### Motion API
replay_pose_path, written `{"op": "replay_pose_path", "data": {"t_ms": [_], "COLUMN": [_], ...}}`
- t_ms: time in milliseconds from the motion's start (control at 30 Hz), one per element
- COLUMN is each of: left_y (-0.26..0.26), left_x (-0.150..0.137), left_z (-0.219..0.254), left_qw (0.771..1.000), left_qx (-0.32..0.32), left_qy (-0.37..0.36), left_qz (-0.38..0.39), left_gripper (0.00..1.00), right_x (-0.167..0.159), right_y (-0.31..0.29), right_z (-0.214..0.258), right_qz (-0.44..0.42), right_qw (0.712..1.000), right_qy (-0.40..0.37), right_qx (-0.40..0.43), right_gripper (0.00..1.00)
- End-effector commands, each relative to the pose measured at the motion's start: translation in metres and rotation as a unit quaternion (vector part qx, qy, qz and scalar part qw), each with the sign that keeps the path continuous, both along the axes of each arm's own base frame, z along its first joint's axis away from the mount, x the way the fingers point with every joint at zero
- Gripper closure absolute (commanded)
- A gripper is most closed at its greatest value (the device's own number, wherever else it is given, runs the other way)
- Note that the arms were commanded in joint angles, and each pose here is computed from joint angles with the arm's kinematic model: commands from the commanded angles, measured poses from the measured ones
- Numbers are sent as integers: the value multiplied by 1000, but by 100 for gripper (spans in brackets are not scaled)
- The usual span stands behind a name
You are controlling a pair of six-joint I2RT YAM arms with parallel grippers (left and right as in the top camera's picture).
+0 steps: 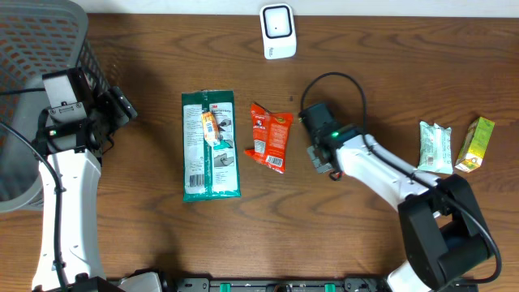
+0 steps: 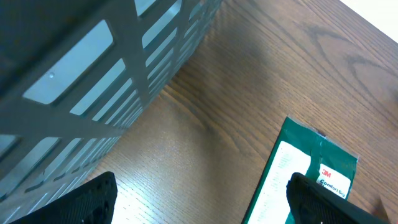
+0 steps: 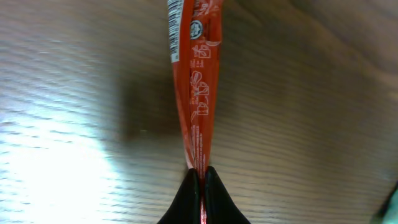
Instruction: Scan the item barcode
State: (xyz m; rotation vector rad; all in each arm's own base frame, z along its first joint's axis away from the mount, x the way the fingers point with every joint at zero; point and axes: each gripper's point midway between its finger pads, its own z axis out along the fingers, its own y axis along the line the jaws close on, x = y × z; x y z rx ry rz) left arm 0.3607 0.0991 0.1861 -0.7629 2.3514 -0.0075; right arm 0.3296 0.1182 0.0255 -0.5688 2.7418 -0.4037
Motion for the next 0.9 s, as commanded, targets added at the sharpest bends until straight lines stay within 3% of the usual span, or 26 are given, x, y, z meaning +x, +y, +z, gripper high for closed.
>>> {"op": "replay_pose_path", "data": {"t_ms": [0, 467, 567, 633, 867], "left_y": [5, 5, 5, 5, 5], "left_x": [0, 0, 0, 0, 0], "left_z": [12, 12, 12, 12, 12], "left_qw": [1000, 1000, 1000, 1000, 1000], "left_qx": [7, 7, 7, 7, 7], "left_qy": [-14, -14, -14, -14, -14], "left_qz": [10, 10, 10, 10, 10], "left_gripper": [12, 12, 12, 12, 12], "right_x": [-1, 5, 4, 3, -10], "right_y": [5, -10, -13, -12, 4], "right_z": [11, 48, 38, 28, 0], "right_qz": [7, -5, -12, -19, 13], "right_qw": [999, 969, 976, 985, 996], "right_qy": [-36, -157, -138, -110, 59], "right_qx": [-36, -190, -170, -134, 64], "right_gripper": [99, 99, 99, 93, 76]}}
